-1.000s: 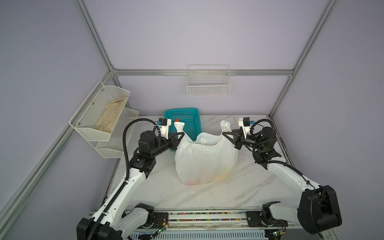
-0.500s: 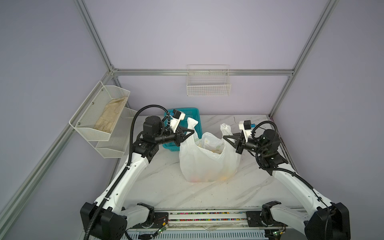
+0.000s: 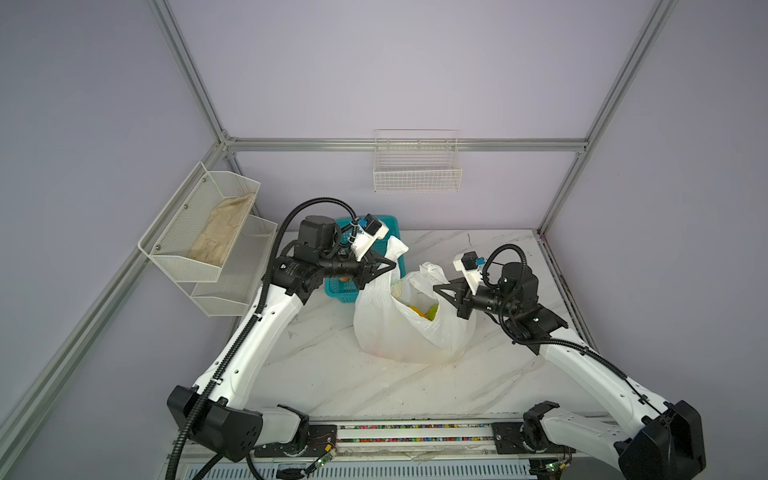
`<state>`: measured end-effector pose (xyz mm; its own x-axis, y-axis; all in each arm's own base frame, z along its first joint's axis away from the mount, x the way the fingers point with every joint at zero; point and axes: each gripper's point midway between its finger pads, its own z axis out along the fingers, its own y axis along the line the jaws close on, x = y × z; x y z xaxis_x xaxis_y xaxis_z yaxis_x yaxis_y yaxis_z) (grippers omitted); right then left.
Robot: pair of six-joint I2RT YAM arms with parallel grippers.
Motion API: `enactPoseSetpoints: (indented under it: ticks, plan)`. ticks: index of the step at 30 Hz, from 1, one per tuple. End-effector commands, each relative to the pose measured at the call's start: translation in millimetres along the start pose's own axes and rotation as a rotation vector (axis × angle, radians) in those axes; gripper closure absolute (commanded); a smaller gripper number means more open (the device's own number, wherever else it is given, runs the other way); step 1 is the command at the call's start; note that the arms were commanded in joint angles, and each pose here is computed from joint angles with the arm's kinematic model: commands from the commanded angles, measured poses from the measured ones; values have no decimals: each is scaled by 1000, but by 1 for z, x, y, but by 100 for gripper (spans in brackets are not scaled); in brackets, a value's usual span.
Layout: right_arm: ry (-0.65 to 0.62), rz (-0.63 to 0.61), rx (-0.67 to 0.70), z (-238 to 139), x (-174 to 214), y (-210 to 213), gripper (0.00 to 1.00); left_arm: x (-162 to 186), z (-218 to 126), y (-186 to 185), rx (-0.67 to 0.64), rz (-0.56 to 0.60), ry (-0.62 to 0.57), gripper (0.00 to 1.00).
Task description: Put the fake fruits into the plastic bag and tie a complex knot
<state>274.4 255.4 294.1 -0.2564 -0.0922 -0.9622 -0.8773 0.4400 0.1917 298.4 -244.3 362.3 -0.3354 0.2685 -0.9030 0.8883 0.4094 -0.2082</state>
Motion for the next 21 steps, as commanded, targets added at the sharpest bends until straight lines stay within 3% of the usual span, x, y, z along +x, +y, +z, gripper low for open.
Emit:
enactPoseSetpoints:
  ticks: [1, 11, 14, 21]
  plan:
    - [26, -66, 38, 0, -8, -2, 100, -17, -7, -7, -30, 110, 10, 100]
    - [124, -111, 113, 0, -2, -7, 100, -7, 18, 2, -39, 133, 93, 98]
    - [110, -112, 100, -3, -5, -2, 100, -6, 18, 3, -44, 139, 83, 91]
    - [72, -98, 94, -7, -10, 3, 100, 0, 2, -7, -49, 148, -42, 61]
